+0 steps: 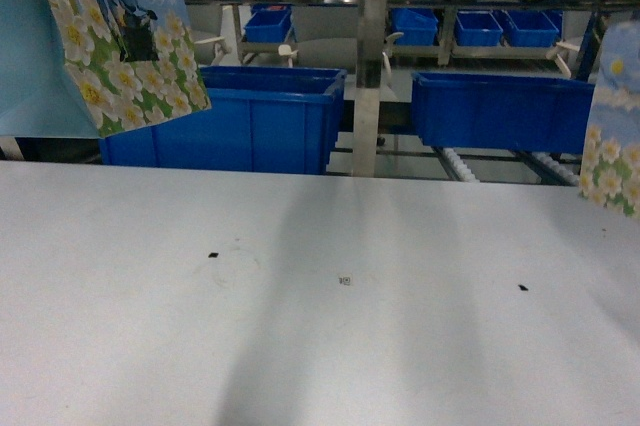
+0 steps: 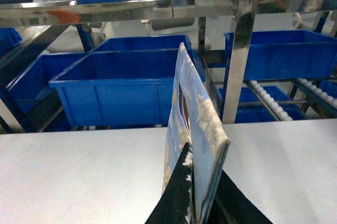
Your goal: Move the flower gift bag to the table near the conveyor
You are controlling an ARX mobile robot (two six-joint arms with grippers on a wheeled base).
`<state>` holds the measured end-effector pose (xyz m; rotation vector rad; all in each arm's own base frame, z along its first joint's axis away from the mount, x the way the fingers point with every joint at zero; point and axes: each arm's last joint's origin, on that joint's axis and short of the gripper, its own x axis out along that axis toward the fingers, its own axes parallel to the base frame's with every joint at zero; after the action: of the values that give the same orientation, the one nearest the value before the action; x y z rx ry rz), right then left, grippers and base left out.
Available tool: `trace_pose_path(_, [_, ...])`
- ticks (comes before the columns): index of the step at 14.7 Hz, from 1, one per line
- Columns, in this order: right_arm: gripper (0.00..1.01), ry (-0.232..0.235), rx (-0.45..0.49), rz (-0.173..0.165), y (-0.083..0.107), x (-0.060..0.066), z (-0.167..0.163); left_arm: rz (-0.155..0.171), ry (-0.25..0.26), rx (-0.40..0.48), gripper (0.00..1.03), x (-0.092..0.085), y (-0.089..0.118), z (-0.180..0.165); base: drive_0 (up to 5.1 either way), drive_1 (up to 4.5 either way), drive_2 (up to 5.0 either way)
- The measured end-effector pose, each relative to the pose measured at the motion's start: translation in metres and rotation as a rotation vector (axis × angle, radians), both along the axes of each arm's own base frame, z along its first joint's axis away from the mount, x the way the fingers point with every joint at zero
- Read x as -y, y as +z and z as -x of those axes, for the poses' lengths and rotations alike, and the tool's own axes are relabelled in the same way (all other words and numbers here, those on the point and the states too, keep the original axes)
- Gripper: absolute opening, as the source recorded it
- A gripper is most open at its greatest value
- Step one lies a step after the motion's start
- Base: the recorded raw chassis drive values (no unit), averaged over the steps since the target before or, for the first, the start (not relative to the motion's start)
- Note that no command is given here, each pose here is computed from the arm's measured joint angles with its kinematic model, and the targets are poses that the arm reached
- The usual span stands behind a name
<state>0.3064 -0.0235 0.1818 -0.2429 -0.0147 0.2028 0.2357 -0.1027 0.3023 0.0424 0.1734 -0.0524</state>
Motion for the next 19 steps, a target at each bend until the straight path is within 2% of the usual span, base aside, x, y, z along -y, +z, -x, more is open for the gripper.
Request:
trace_pose_path(1, [0.02, 0.0, 0.014, 0.033, 0.003, 0.0, -0.001, 0.001, 0.0, 0.0, 0.02, 0.0, 0.0, 0.0, 0.0, 0.0, 0.0])
trace_pose_path(2, [0.02, 0.001, 0.002, 0.043, 0.001, 0.0, -0.001, 0.0, 0.0, 0.0, 0.02, 0.0, 0.0, 0.0, 0.0, 0.0, 0.0])
trace_pose_path(5, [0.02, 0.003, 0.015, 0.054, 0.001, 0.0, -0.001, 0.0, 0.0, 0.0, 0.02, 0.0, 0.0, 0.0, 0.0, 0.0, 0.0])
trace_pose_path(7, [0.02, 0.011, 0.018, 0.039, -0.008, 0.0, -0.005, 0.0, 0.0, 0.0, 0.02, 0.0, 0.0, 0.0, 0.0, 0.0, 0.0])
trace_pose_path(10, [0.02, 0.034, -0.044, -0.021, -0.035, 0.007, -0.01, 0.001, 0.0, 0.0, 0.02, 0.0, 0.0, 0.0, 0.0, 0.0, 0.0])
trace_pose_path(13, [0.02, 0.091, -0.089, -0.115, -0.056, 0.017, -0.014, 0.0, 0.0, 0.0, 0.02, 0.0, 0.0, 0.0, 0.0, 0.0, 0.0])
trace_pose_path(15, [0.02, 0.094, -0.115, -0.178, -0.07, 0.03, -0.018, 0.001, 0.0, 0.0, 0.02, 0.0, 0.0, 0.0, 0.0, 0.0, 0.0])
trace_pose_path(17, [0.02, 0.082, -0.127, -0.218, -0.079, 0.041, -0.024, 0.0, 0.0, 0.0, 0.02, 0.0, 0.0, 0.0, 0.0, 0.0, 0.0])
trace_pose_path(19, [0.02, 0.089, -0.161, -0.263, -0.092, 0.054, -0.027, 0.001, -0.001, 0.0, 0.02, 0.0, 0.0, 0.0, 0.0, 0.0, 0.0])
